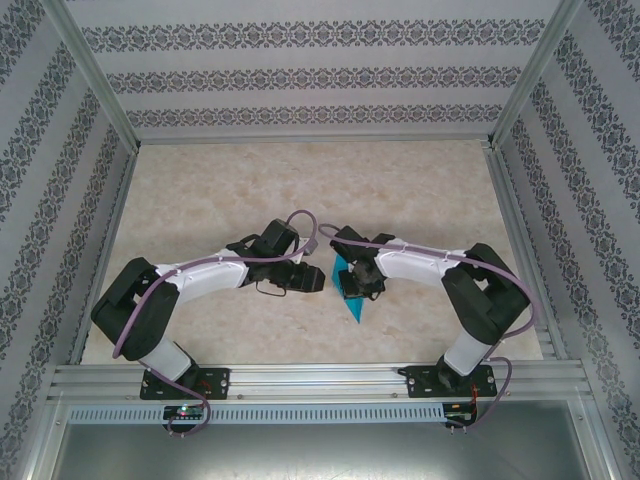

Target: Fold a paper plane with a square sheet of paper (pick it up from the middle)

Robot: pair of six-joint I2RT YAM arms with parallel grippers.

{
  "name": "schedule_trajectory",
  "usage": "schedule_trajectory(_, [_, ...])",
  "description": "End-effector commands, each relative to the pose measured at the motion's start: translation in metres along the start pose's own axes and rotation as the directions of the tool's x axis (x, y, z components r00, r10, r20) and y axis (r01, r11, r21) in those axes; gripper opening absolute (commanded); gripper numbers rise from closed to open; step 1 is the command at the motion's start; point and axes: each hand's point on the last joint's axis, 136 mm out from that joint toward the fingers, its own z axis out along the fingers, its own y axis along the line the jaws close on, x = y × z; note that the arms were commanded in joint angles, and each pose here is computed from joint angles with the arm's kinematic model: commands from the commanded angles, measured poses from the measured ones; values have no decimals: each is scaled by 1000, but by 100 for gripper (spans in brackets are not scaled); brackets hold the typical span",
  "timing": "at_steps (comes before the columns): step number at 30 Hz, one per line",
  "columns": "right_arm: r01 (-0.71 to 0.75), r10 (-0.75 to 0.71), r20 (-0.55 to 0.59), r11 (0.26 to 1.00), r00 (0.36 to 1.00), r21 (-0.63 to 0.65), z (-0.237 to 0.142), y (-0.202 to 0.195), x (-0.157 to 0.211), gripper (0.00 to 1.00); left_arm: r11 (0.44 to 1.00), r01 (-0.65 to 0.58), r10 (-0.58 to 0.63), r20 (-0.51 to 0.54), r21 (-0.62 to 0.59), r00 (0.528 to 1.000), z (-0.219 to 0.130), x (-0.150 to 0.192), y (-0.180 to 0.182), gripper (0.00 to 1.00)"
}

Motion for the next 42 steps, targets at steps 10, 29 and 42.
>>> schedule_trajectory(10, [137, -139, -10, 961, 990, 241, 6, -8, -1, 5, 999, -1, 1, -9, -35, 1000, -5, 10, 13, 50])
schedule_trajectory(29, [76, -76, 25, 997, 997, 2, 13, 16, 4, 19, 999, 1, -2, -19, -38, 1000, -3, 15, 16, 50])
schedule_trajectory(42, [59, -55, 55, 996, 997, -70, 0, 20, 1, 23, 1000, -2, 2, -15, -29, 1000, -2, 7, 12, 50])
